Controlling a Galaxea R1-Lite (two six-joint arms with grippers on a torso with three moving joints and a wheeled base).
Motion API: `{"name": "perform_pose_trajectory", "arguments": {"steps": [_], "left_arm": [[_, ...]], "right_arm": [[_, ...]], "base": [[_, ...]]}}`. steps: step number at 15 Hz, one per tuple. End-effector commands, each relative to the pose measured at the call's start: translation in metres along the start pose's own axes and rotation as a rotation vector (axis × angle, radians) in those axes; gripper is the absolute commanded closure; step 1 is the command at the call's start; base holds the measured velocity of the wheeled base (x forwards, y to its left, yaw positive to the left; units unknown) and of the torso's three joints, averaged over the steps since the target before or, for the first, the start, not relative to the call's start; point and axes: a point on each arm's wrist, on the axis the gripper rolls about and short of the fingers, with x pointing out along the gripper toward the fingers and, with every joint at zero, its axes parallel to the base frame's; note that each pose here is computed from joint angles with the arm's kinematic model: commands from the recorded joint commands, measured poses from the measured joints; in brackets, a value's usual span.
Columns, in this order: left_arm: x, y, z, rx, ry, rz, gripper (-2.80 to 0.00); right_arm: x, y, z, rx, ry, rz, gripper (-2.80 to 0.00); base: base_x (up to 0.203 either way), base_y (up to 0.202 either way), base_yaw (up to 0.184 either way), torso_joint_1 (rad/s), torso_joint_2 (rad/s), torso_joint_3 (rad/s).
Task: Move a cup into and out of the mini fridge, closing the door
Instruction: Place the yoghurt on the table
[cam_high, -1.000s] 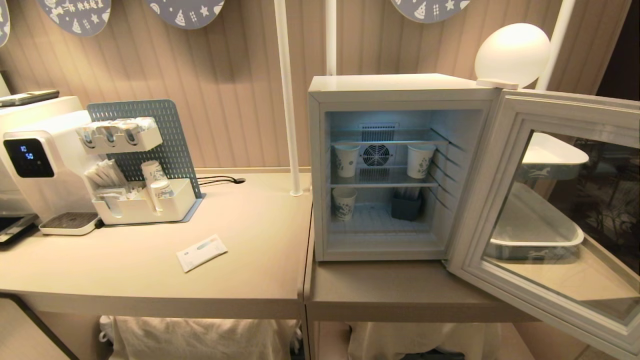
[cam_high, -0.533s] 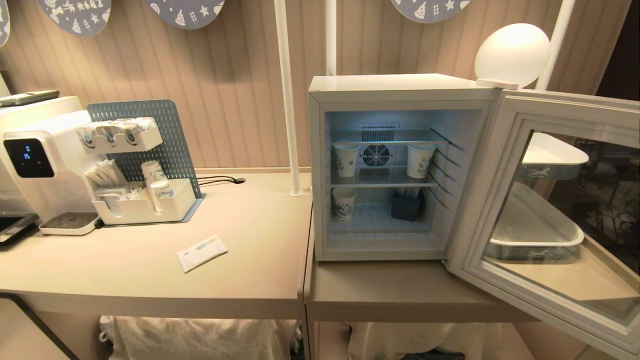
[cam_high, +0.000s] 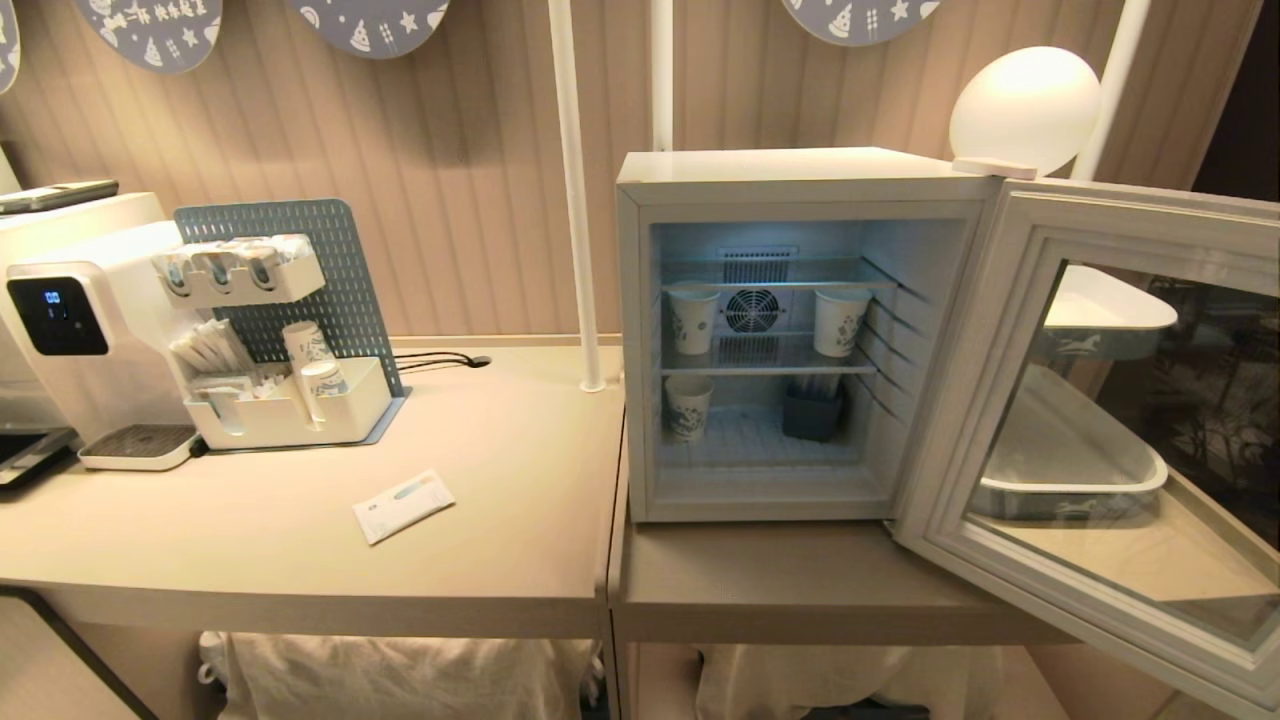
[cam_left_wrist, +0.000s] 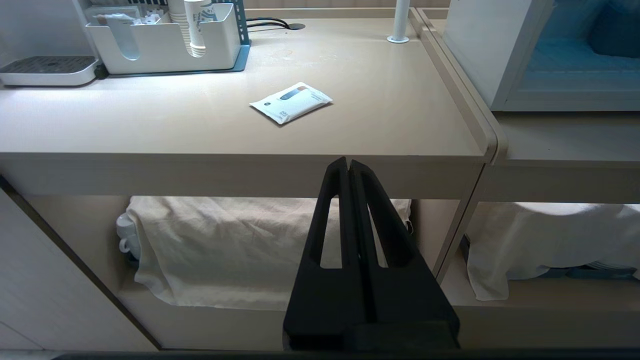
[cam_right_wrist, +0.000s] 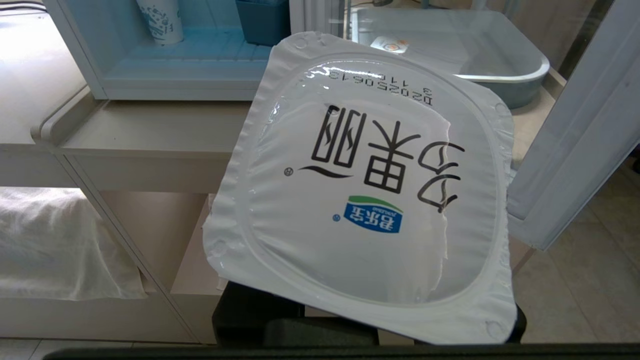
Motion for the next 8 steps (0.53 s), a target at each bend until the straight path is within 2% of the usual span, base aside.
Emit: {"name": "perform_pose_trajectory", "arguments": {"steps": [1, 8], "left_arm": [[0.0001, 0.0, 0.0, 0.0, 0.002, 0.001, 0.0], [0.0001, 0.0, 0.0, 0.0, 0.002, 0.001, 0.0]], "right_arm": [[0.0, 0.0, 0.0001, -0.001, 0.002, 0.0, 0.0], [0.0002, 0.0, 0.0001, -0.001, 0.004, 0.002, 0.0]], "base": [[0.0, 0.0, 0.0, 0.0, 0.0, 0.0], [0.0, 0.0, 0.0, 0.0, 0.0, 0.0]]}}
